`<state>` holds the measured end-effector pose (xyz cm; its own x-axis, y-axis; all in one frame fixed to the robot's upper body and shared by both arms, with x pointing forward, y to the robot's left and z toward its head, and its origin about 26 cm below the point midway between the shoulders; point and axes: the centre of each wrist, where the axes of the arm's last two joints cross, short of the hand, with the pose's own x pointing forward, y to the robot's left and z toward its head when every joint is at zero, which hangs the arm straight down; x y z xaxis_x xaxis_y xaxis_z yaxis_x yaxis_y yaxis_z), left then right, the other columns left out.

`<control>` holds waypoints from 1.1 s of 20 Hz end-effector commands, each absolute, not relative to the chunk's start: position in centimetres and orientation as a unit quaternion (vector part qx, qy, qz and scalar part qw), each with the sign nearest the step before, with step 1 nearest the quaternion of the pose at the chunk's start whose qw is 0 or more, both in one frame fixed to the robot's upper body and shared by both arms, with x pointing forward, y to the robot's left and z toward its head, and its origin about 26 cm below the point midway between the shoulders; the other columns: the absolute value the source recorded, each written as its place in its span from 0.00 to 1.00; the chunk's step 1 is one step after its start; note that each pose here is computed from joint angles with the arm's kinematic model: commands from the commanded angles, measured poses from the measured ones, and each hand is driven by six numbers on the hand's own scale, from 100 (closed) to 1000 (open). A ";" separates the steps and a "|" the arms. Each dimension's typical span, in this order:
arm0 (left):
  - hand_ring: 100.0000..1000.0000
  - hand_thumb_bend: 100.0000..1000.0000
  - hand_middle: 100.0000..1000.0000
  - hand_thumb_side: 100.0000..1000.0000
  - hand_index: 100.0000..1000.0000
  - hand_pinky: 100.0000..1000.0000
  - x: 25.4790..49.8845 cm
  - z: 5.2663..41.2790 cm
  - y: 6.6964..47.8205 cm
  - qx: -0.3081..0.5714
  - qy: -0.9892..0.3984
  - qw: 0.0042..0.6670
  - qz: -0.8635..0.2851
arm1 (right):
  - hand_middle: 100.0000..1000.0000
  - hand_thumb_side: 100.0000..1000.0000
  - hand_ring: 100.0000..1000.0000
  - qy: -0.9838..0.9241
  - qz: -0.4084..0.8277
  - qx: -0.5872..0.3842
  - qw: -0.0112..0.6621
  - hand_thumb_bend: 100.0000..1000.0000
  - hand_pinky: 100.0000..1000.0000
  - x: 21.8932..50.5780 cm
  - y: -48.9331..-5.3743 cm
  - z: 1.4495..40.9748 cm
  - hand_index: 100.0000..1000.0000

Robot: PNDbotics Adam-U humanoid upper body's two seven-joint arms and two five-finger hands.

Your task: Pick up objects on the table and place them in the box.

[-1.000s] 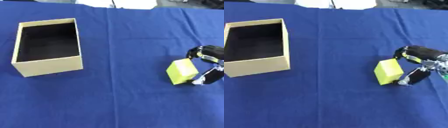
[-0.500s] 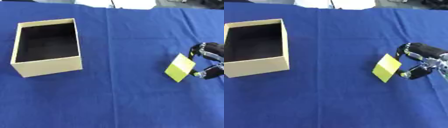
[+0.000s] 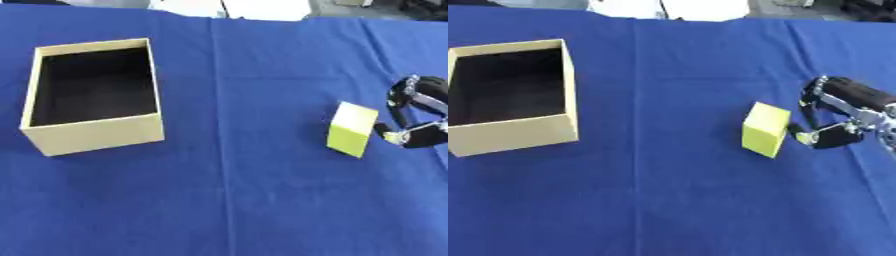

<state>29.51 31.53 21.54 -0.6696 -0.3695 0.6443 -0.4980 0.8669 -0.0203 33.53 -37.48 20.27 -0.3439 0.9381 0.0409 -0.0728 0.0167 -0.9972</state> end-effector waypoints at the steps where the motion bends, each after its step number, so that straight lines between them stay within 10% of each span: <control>1: 0.67 0.13 0.57 0.75 0.59 0.86 29.3 22.3 31.5 0.240 -0.914 0.315 0.091 | 0.79 0.13 0.88 -0.537 0.617 -0.417 0.396 0.36 0.81 33.3 -37.8 22.4 0.89; 5: 0.67 0.13 0.58 0.75 0.59 0.86 29.3 22.3 31.5 0.240 -0.914 0.315 0.089 | 0.87 0.43 0.97 -0.483 0.664 -0.444 0.360 0.56 0.87 33.5 -37.8 23.8 0.97; 11: 0.67 0.12 0.58 0.75 0.59 0.86 29.3 22.3 31.4 0.239 -0.914 0.316 0.086 | 0.95 0.40 1.00 -0.416 0.723 -0.450 0.319 0.73 0.92 34.0 -37.2 25.6 1.00; 22: 0.68 0.11 0.58 0.74 0.59 0.87 29.4 22.3 31.3 0.236 -0.915 0.316 0.083 | 0.93 0.42 1.00 -0.389 0.784 -0.401 0.271 0.70 0.92 35.0 -35.4 26.8 1.00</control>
